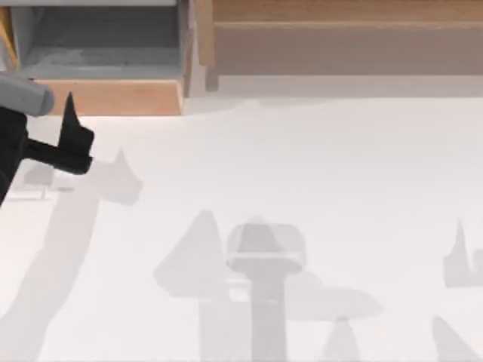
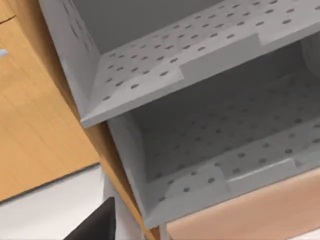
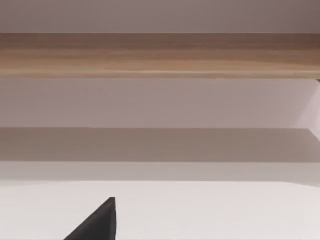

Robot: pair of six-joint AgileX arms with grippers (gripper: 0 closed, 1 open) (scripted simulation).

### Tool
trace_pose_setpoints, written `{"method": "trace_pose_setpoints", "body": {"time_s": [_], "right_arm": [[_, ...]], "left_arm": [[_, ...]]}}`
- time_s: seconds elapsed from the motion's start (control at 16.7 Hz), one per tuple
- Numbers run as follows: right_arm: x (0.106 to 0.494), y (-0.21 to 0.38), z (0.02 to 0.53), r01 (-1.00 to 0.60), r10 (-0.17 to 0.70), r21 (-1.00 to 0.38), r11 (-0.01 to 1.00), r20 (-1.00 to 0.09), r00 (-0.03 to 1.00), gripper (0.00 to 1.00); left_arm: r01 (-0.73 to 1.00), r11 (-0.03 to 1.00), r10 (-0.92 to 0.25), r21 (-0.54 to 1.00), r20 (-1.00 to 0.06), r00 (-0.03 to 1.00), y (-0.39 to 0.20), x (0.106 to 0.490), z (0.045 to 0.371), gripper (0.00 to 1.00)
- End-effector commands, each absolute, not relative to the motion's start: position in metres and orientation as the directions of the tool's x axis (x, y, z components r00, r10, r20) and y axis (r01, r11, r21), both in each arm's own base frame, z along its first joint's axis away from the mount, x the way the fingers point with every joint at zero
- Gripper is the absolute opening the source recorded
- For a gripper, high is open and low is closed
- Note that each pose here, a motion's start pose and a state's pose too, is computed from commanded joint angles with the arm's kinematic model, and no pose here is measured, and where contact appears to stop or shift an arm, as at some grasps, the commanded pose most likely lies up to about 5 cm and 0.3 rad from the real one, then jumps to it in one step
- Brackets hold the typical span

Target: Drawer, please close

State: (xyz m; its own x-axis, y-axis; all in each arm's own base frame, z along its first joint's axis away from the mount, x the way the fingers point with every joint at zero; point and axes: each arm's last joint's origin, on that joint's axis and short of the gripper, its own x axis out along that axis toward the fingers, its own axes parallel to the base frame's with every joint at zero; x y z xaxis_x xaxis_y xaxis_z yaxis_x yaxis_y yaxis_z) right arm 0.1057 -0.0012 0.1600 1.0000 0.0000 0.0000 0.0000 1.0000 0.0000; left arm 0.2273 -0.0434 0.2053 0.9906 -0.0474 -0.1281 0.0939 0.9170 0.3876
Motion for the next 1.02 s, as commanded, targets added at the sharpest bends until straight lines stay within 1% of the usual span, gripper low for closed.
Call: {"method": "trace_pose_setpoints", "body": {"time_s": [0.24, 0.48, 0.6, 0.78, 0.9, 1.02], "right_arm": [[0.106, -0.001, 0.16, 0.0, 0.0, 0.0, 1.0, 0.0, 1.0, 1.0], [0.106, -0.001, 0.16, 0.0, 0.0, 0.0, 1.0, 0.0, 1.0, 1.0], [0.106, -0.001, 0.16, 0.0, 0.0, 0.0, 1.0, 0.0, 1.0, 1.0], [0.106, -0.001, 0.16, 0.0, 0.0, 0.0, 1.0, 0.0, 1.0, 1.0], [0.106, -0.001, 0.16, 0.0, 0.0, 0.0, 1.0, 0.0, 1.0, 1.0], [0.106, -0.001, 0.16, 0.0, 0.0, 0.0, 1.0, 0.0, 1.0, 1.0]], "left_arm": [[0.156, 0.773, -0.05, 0.615, -0.187, 0.981, 0.008, 0.245, 0.16, 1.0], [0.182, 0.571, -0.044, 0.801, -0.191, 0.981, 0.068, 0.243, 0.123, 1.0], [0.164, 0.451, -0.037, 0.877, -0.164, 0.986, 0.096, 0.239, 0.111, 1.0], [0.099, 0.254, -0.027, 0.962, -0.096, 0.995, 0.134, 0.234, 0.101, 1.0], [0.052, 0.131, -0.022, 0.99, -0.049, 0.999, 0.154, 0.232, 0.097, 1.0], [0.016, 0.039, -0.02, 0.999, -0.015, 1.0, 0.169, 0.23, 0.096, 1.0]]}}
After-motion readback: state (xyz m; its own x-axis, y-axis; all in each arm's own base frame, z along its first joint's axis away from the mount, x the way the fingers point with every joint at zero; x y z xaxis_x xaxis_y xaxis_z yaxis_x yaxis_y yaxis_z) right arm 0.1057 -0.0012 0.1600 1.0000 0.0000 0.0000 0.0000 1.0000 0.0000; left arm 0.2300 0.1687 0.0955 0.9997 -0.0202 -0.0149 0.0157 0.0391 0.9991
